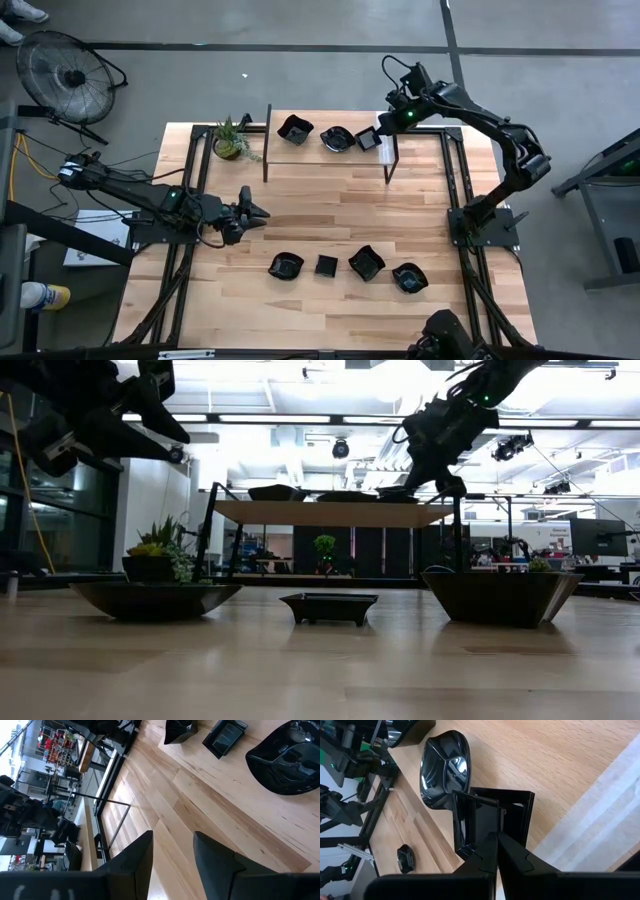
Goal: Pick & Place Mini shaped plates
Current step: Stack the black square plate on top of the black square plate on the shelf
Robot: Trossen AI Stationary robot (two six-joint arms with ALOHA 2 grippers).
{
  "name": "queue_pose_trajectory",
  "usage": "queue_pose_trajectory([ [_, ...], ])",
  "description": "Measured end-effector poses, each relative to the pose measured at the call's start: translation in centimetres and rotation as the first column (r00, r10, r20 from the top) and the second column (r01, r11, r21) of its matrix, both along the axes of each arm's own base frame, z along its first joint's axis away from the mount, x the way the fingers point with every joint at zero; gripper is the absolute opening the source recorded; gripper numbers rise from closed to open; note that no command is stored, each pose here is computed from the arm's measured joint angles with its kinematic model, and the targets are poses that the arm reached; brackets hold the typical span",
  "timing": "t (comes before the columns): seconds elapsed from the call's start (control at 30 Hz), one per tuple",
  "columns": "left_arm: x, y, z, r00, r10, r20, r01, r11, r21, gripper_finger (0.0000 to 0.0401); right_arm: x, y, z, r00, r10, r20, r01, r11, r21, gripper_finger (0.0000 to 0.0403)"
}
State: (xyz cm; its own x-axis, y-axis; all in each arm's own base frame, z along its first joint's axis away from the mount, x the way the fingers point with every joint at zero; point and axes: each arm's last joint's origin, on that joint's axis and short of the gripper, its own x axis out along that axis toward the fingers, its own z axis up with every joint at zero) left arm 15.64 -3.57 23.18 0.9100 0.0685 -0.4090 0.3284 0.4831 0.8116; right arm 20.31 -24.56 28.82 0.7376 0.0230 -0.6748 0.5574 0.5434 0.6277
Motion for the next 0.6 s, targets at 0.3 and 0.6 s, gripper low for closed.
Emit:
queue_pose_trajectory([
  [0.3,0.0,0.0,0.0,1.0,0.0,0.0,0.0,1.0,0.0,0.0136,0.0,-0.05,-0.01,1.0,0.004,-0.007,-0.004,1.0,-0.022,0.0001],
  [0.6,0.0,0.0,0.0,1.0,0.001,0.0,-0.001,1.0,0.0,0.0136,-0.02,-0.08,-0.03,1.0,0.004,-0.017,-0.005,0.999,-0.038,0.0004],
])
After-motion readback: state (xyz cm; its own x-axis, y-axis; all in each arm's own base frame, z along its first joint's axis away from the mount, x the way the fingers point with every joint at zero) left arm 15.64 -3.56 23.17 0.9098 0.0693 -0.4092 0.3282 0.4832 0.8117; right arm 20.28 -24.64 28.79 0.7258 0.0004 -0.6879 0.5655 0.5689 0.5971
